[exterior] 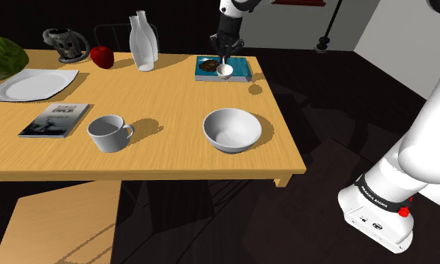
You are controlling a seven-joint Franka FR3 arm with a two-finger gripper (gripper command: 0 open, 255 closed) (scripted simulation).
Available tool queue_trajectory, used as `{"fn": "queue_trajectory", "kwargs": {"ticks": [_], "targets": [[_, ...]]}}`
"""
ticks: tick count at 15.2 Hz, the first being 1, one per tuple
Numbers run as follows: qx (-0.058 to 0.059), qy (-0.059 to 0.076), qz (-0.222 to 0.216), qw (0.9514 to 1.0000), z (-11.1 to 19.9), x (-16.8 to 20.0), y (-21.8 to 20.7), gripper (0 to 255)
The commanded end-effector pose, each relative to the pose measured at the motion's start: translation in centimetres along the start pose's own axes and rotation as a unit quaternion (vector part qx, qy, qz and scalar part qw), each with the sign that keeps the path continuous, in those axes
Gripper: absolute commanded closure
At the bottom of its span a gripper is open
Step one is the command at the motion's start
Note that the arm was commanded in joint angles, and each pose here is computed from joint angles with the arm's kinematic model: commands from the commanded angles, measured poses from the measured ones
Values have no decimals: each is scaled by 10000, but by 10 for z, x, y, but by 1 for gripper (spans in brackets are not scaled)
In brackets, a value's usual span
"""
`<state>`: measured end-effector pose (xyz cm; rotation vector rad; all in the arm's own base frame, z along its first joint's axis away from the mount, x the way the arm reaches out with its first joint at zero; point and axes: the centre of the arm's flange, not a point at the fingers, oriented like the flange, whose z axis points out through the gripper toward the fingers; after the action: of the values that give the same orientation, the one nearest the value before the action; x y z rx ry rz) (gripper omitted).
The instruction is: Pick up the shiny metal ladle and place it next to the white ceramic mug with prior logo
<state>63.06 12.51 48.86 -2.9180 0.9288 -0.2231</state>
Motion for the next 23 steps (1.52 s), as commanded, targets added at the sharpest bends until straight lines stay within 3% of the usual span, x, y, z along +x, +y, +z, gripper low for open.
{"fn": "queue_trajectory", "kwargs": {"ticks": [1, 23], "targets": [[-1, 1, 5, 10000, -1, -28, -9, 255], [-1, 1, 5, 10000, -19, -292, -128, 255]]}}
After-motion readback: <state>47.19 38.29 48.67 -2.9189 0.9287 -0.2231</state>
